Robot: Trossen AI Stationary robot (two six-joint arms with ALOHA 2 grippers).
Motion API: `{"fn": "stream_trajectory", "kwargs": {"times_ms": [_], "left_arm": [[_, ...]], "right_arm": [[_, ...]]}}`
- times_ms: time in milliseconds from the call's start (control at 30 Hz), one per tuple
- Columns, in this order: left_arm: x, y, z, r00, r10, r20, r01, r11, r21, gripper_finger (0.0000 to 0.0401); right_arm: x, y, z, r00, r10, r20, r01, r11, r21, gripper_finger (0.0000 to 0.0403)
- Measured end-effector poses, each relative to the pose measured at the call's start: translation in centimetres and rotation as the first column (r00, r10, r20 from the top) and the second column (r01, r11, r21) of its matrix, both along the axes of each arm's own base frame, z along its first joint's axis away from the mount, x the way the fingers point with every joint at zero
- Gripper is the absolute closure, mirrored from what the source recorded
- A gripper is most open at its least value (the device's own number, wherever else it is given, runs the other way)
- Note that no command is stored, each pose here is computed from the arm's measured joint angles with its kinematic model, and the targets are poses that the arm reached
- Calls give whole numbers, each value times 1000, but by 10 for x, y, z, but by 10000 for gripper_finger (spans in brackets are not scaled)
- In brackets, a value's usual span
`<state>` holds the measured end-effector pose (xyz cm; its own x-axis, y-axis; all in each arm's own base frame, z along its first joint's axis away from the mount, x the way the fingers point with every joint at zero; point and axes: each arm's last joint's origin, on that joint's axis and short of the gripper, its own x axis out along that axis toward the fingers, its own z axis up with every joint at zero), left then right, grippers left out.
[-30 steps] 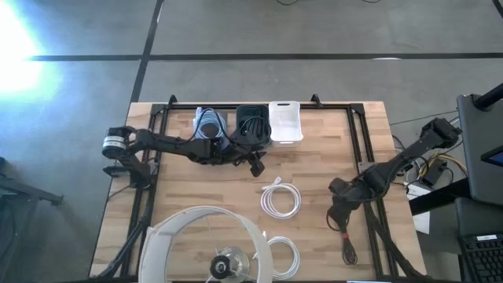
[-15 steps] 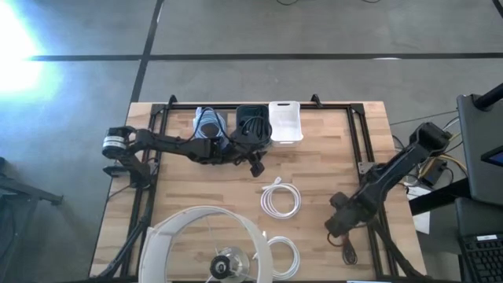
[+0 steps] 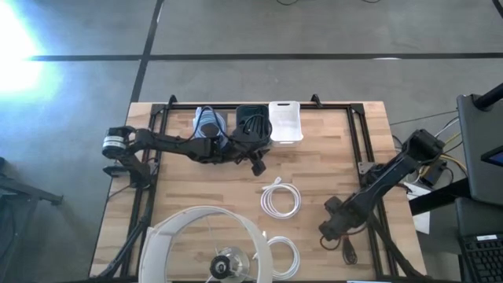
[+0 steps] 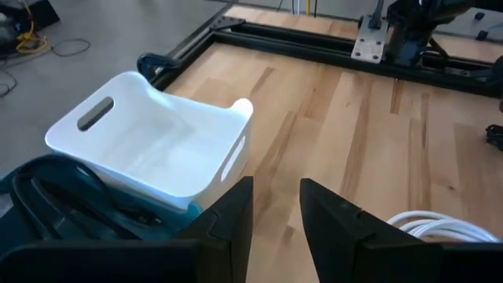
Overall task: Sort HDMI cables
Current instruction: Put the black HDMI cable into the blue bin
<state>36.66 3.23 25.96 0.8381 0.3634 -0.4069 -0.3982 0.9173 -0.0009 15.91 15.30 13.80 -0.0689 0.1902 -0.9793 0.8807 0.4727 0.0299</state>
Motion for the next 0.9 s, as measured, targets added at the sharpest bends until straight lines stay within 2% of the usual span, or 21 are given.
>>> {"fn": "stream_trajectory", "kwargs": {"times_ms": [133, 267, 467, 533, 600, 700, 900], "left_arm": [[1, 0, 3, 1000, -9, 24, 8, 1000, 22, 291], [2, 0, 5, 999, -15, 31, 14, 999, 36, 291], [2, 0, 6, 999, -17, 30, 16, 999, 39, 291], [2, 0, 6, 999, -17, 30, 16, 999, 39, 291], [2, 0, 6, 999, -18, 30, 17, 999, 38, 291], [2, 0, 5, 999, -19, 27, 18, 999, 38, 291], [2, -1, 4, 999, -28, 22, 27, 999, 28, 291]], "right_arm": [[1, 0, -4, 1000, 30, -11, -30, 1000, -11, 289], [2, -1, -5, 1000, -4, -18, 4, 1000, -22, 305], [5, -3, -2, 1000, 18, 26, -18, 1000, -14, 361], [6, -2, 0, 996, 71, 49, -71, 997, -15, 382], [7, -1, 2, 988, 139, 73, -138, 990, -17, 385], [11, 0, 6, 979, 176, 104, -173, 984, -37, 383], [22, -1, 26, 904, 324, 280, -273, 940, -206, 383]]}}
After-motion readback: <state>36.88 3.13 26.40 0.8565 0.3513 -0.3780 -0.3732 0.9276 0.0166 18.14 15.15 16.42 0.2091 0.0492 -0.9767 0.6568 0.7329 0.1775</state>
